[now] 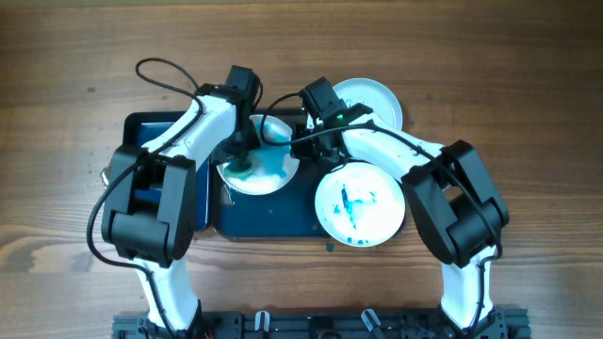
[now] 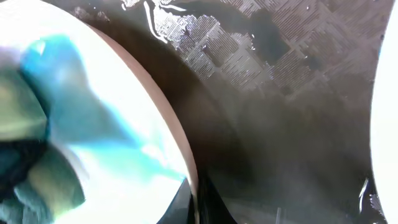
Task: Clean dirty plates on tray and stack at the side
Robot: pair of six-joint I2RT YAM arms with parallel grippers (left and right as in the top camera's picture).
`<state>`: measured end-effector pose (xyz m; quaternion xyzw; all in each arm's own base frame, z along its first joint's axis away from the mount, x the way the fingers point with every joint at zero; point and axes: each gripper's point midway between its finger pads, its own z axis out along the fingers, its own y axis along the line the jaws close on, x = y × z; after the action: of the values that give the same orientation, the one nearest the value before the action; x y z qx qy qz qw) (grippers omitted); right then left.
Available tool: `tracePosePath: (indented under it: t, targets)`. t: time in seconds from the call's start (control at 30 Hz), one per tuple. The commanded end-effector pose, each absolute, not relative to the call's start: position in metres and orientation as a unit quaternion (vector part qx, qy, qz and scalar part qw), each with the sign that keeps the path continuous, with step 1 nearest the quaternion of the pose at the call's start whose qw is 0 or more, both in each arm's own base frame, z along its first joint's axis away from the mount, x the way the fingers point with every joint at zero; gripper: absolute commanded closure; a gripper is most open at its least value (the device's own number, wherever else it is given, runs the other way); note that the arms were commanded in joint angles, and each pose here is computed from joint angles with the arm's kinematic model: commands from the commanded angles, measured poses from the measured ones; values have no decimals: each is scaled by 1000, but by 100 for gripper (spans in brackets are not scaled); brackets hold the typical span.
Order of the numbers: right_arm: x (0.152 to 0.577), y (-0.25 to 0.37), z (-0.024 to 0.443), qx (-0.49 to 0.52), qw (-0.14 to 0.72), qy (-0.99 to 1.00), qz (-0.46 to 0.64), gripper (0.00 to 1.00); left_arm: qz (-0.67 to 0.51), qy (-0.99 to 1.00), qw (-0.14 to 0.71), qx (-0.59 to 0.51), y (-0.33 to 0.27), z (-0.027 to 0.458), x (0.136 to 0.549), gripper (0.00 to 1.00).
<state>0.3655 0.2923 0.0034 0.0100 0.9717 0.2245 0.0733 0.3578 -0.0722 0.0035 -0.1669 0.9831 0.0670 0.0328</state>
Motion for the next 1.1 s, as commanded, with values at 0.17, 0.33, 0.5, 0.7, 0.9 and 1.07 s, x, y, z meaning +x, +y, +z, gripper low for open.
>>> tracePosePath:
  t: [0.17,0.33,0.5,0.7,0.9,1.07]
  targets:
    - [366,293,-4,13,68,973,222,96,-147,978,-135,-67,-138,-1,296,96]
    - [366,293,-4,12,67,972,224,96,-232,965,-119,-39,-165,8,307,96]
    - [365,296,-2,8,64,971,231,96,-254,966,-49,-6,-169,27,348,96]
    - [365,296,11,-2,73,969,235,96,-161,981,70,-83,-99,89,420,96]
    - [378,267,81,-4,190,970,155,96,-126,976,130,-118,-57,127,434,96]
    - [371,235,130,-37,285,958,25,96,-101,978,136,-122,-48,125,435,96]
